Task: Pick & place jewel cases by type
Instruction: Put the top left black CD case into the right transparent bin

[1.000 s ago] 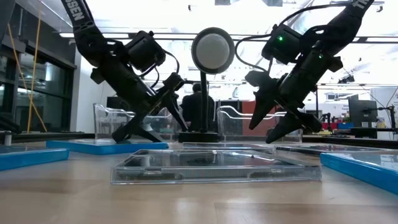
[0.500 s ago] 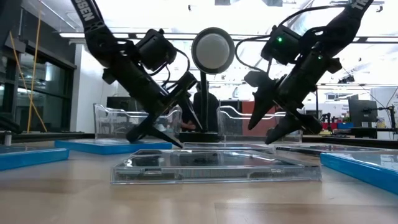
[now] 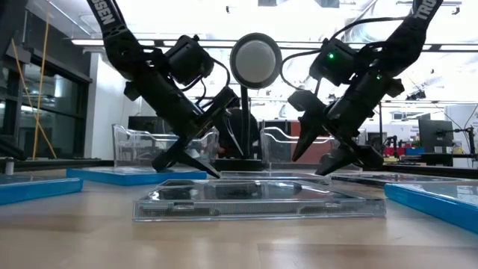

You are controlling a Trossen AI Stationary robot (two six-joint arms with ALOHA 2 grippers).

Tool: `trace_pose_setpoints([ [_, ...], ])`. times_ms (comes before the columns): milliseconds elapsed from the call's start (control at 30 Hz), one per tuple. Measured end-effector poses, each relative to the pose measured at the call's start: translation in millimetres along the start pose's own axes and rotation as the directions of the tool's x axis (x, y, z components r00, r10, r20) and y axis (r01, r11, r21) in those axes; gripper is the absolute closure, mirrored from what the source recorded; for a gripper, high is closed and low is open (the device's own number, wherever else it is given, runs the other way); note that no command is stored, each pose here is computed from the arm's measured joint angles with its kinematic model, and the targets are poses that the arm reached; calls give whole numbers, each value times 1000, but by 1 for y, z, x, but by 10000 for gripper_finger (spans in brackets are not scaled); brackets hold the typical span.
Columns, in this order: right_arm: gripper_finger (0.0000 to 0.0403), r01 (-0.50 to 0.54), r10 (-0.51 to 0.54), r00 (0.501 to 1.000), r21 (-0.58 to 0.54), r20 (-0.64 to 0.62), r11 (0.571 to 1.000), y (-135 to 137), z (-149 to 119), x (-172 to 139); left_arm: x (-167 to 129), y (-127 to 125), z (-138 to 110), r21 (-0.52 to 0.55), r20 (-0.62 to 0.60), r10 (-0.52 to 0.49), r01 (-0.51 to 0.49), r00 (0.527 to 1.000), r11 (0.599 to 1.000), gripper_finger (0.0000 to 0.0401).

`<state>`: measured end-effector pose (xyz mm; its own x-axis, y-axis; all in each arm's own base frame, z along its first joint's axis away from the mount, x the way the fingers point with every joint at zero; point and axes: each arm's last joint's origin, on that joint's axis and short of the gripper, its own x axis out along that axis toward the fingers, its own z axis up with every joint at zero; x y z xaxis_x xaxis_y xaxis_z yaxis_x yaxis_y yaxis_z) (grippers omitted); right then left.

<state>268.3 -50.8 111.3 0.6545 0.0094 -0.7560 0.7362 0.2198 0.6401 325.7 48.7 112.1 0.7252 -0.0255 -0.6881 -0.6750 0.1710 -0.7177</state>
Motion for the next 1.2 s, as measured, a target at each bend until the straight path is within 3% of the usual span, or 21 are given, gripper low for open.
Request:
trace_pose_setpoints([
  [1200, 162, -34, 36, 998, 43, -55, 999, -2, -3, 14, 0, 2, 1, 26, 40, 24, -25, 999, 999, 146],
])
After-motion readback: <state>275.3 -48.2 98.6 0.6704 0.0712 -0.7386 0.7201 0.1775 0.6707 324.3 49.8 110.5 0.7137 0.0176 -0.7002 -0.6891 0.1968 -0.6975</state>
